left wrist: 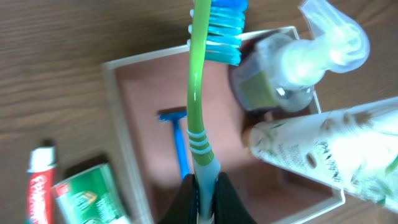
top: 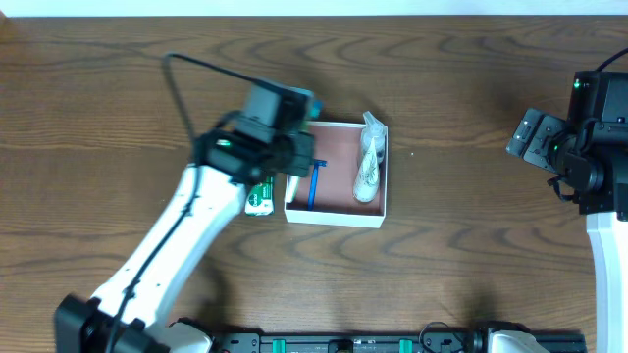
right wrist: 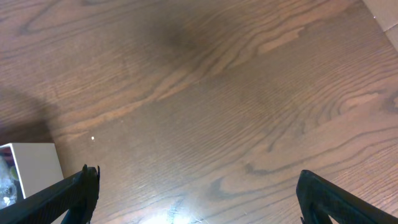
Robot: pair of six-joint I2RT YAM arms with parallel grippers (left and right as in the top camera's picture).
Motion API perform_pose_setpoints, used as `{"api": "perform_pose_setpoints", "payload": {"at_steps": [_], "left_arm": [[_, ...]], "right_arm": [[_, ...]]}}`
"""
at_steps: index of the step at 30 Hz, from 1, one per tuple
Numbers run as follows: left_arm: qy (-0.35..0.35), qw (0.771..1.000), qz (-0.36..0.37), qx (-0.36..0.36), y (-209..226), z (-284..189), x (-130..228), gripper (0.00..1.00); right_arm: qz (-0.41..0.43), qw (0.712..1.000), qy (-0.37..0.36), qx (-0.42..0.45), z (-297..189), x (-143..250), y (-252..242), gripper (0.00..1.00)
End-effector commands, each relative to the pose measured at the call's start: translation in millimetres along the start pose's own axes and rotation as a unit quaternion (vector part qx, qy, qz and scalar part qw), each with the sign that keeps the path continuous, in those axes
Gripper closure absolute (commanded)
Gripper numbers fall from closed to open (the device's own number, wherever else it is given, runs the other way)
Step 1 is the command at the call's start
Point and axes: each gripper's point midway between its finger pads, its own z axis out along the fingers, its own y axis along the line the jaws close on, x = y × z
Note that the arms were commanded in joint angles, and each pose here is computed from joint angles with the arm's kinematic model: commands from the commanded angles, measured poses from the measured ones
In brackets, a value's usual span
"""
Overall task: Pack container
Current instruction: 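Lower the toothbrush into the box beside the razor, release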
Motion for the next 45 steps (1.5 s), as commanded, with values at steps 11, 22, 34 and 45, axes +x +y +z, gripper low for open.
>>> {"api": "perform_pose_setpoints", "payload": {"at_steps": [11,22,34,45], "left_arm": [[0.088,0.988,-0.078,-0.096,1.6,82.2,49.3,0.94],[0.057,0.99,-0.076,-0.101,3.4,88.9,35.3,0.92],[0.039,0.99,-0.076,-0.109,6.1,89.3,27.3,0.92],[0.033,0.992,-0.059,-0.105,4.6,84.3,23.1,0.71]], "right_arm": [[-0.001,1.0,0.0,0.006,0.5,-0.6,-3.4,0.01],[-0.001,1.0,0.0,0.006,0.5,-0.6,-3.4,0.01],[-0.001,1.0,0.0,0.006,0.5,-0.6,-3.4,0.01],[-0.001,1.0,0.0,0.006,0.5,-0.6,-3.4,0.01]]}}
